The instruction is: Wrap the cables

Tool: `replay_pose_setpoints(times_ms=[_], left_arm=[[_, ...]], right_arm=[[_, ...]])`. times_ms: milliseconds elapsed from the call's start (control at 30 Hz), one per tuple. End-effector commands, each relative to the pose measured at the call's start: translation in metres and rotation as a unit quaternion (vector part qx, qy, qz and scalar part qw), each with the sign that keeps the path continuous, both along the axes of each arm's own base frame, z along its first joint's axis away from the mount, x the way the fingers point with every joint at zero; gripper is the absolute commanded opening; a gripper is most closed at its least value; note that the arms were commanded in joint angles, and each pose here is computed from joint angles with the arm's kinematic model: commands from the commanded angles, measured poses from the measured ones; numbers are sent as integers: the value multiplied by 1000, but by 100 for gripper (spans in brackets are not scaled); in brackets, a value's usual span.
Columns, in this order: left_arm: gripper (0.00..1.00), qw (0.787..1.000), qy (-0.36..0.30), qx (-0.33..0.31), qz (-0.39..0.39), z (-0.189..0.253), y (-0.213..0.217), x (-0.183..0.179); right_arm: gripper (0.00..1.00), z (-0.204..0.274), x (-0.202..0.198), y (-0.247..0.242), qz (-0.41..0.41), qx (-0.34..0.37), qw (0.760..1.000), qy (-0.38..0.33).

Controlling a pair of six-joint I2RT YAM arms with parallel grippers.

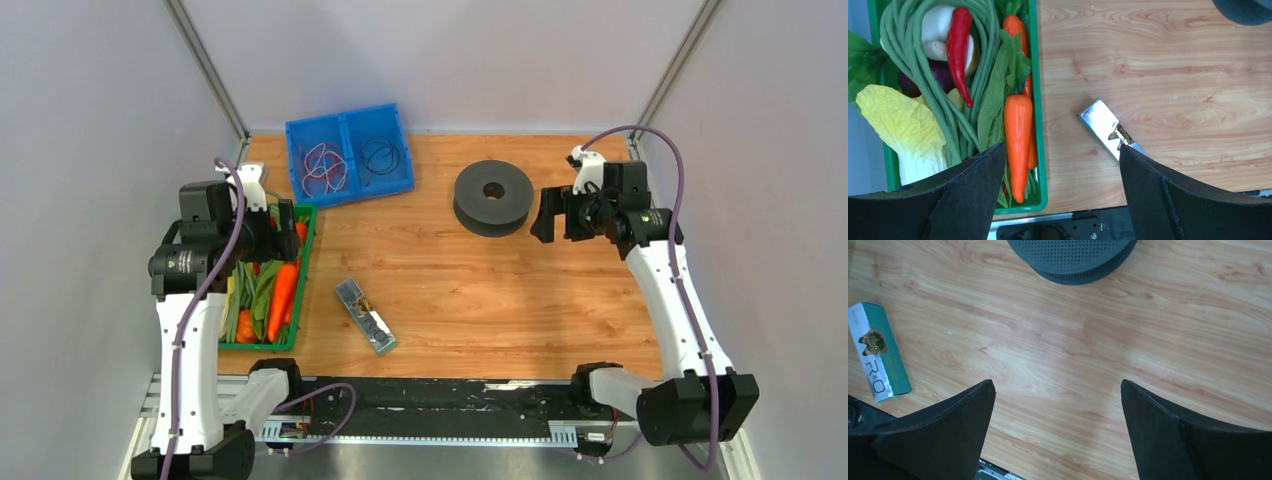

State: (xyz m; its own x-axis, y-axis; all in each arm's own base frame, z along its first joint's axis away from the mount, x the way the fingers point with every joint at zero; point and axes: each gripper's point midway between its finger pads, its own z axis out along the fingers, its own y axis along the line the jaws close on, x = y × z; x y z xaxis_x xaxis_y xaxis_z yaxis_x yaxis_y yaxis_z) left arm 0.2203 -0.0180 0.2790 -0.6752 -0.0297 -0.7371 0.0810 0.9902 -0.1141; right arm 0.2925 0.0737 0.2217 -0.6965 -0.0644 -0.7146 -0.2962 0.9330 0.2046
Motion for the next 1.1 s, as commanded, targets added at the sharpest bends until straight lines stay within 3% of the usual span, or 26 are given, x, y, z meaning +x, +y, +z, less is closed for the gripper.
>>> replay_pose_setpoints(times_ms=[0,100,267,433,733,1067], left_arm=[[91,998,-60,1,-11,31,-2,7],[91,993,-86,-5,-81,37,-19,8],[91,988,-109,-14,-112,43,-29,12],[90,982,-107,-19,-151,46,-38,16],[90,979,-109,-39,-170,45,-47,19],[90,981,-99,-34,-162,36,-43,24]], right_arm=[[100,33,18,14,30,35,999,-28],[100,35,33,23,51,55,997,-25],[100,26,70,24,67,87,994,-7],[100,6,120,1,24,186,981,51],[100,-36,187,-13,-1,305,947,101],[98,-99,216,-12,-15,341,929,142]])
